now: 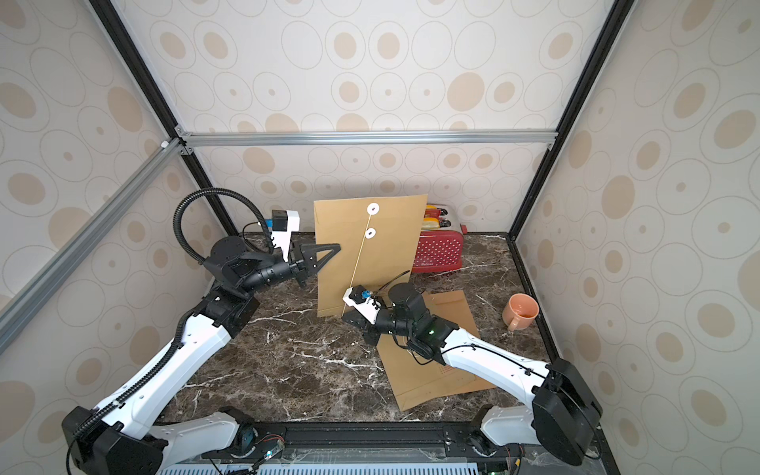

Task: Close the mouth of the file bag
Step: Close the file bag.

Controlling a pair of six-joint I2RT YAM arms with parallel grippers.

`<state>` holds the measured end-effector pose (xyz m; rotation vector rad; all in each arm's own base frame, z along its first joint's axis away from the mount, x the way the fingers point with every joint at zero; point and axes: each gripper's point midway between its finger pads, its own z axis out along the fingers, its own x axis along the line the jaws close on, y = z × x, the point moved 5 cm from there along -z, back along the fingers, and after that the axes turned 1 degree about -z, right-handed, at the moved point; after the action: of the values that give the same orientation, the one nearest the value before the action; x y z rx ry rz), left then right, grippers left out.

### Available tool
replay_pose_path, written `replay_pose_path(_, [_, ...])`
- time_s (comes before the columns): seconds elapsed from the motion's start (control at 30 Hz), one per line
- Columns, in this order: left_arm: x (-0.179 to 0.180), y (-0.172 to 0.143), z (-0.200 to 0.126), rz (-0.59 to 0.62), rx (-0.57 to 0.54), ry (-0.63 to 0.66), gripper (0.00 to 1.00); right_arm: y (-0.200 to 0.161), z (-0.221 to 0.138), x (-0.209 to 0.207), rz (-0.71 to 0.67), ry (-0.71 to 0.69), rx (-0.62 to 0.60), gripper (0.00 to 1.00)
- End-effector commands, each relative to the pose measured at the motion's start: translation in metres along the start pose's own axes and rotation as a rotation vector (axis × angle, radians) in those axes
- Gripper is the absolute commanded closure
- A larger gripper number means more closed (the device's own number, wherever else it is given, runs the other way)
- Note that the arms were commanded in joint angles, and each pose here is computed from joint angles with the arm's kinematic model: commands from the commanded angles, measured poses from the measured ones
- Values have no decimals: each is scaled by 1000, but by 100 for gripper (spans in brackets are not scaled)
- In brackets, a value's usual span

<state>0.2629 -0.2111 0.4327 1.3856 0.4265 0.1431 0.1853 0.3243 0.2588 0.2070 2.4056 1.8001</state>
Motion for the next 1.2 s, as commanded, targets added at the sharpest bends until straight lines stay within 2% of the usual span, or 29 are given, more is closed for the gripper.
replay_pose_path(0.0, [-6, 12, 0, 26, -40, -28, 100, 21, 3, 3, -10, 14, -72, 100])
replay_pose_path(0.2, [-7, 13, 0, 24, -41, -34, 100, 22, 8, 2, -4, 8, -56, 100])
replay_pose_path(0.33, [-8, 14, -2, 27, -44, -35, 100, 15, 2, -4, 22, -61, -69, 100])
replay_pose_path(0.57, [-10, 16, -2, 19, -48, -46, 100, -6, -29, -37, 174, -134, -111, 100])
replay_pose_path(0.8, [-12, 17, -2, 17, -52, -55, 100, -19, -55, -51, 190, -227, -89, 100])
replay_pose_path(1.17, [-12, 17, -2, 13, -57, -55, 100, -40, -95, -81, 302, -327, -70, 100])
